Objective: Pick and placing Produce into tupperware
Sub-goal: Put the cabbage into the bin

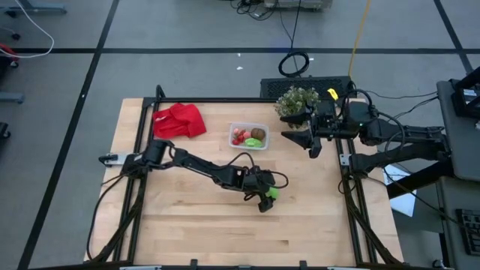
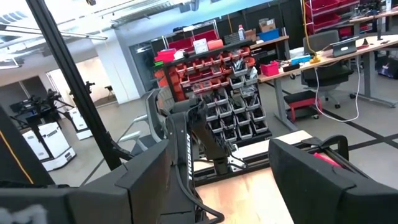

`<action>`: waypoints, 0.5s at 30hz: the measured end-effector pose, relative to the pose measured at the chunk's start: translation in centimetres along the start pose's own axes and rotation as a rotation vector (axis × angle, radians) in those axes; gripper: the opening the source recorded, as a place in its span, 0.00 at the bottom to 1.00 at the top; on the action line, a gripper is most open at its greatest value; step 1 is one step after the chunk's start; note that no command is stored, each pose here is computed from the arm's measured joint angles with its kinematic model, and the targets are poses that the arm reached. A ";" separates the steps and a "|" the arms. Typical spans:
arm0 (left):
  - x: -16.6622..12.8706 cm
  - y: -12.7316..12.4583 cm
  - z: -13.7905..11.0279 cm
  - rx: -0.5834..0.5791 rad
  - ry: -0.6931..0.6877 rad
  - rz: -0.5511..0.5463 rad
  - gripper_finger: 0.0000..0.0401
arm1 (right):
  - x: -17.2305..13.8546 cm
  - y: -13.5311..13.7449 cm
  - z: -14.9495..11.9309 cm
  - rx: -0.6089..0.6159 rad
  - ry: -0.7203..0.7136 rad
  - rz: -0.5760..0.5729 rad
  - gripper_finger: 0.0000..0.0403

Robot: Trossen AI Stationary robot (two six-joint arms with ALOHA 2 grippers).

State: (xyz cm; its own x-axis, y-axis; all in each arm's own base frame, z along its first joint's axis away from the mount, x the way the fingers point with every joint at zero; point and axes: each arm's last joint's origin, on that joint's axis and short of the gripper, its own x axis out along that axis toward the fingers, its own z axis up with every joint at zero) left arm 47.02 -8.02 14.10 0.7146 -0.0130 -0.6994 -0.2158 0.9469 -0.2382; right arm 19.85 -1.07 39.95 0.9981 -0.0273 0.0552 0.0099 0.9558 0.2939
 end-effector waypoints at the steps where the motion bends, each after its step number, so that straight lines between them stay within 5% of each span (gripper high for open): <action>1: 0.1 0.1 -0.1 0.000 0.009 0.005 0.94 | 0.0 0.0 0.0 0.000 0.000 0.000 0.65; 15: 1.1 0.7 -0.9 0.002 0.025 0.048 0.94 | 0.0 0.0 0.1 0.000 -0.005 0.002 0.65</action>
State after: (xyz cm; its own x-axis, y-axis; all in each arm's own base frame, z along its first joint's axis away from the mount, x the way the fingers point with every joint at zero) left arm 47.08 -7.68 12.52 0.6868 0.0248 -0.7264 -0.2481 0.9474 -0.2023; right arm 19.85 -1.07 40.01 0.9978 -0.0271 0.0604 0.0081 0.9558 0.2939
